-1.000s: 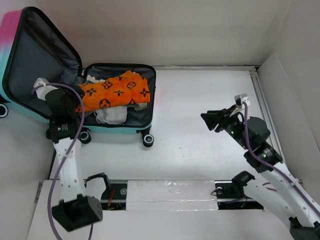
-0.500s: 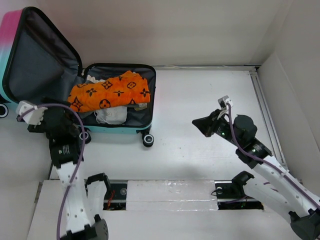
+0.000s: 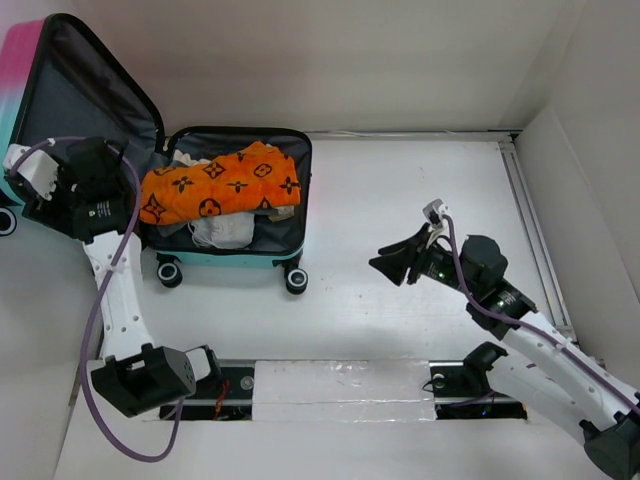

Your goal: Pack the luggage

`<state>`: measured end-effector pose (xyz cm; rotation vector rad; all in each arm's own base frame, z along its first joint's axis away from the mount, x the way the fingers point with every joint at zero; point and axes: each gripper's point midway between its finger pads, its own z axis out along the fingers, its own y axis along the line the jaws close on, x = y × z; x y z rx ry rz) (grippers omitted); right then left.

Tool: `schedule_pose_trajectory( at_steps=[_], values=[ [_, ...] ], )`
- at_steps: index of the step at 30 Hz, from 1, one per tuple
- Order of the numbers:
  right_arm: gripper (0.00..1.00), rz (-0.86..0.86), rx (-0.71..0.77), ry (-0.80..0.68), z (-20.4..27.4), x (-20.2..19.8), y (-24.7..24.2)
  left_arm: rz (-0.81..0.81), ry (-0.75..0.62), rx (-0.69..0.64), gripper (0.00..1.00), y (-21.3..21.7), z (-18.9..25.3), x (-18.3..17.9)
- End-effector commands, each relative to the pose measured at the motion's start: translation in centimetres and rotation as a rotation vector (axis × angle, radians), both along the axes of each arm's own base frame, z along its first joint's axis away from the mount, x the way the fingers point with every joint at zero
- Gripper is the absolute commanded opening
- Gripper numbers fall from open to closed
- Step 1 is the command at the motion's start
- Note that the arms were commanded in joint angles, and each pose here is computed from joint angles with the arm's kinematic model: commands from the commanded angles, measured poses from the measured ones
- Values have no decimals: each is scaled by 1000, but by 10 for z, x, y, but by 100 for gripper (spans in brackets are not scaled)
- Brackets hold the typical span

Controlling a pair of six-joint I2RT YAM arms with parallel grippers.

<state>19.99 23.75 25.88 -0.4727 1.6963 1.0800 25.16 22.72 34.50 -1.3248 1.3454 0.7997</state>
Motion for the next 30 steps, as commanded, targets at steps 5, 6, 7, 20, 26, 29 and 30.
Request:
schedule_pose_trajectory(
  at_steps=[5,6,7,20,26,29,30],
  values=[
    [53,36,38,-69,18,-3,8,83,62,84,50,14,39,-5],
    [53,36,38,-69,18,-3,8,76,50,80,47,15,40,-1],
    [53,27,38,-69,18,-2,7,76,50,80,43,14,42,-2],
    [51,-117,-42,-23,-4,23,-6,-55,-12,98,0,-10,63,13],
    [51,-126,-59,-4,-9,28,-4,-435,-74,106,0,-114,66,51],
    [51,-126,-63,15,-12,31,-1,-807,-147,24,0,-182,58,66],
    [51,-126,-63,15,-12,33,0,-916,-195,26,0,-198,64,69]
  ],
)
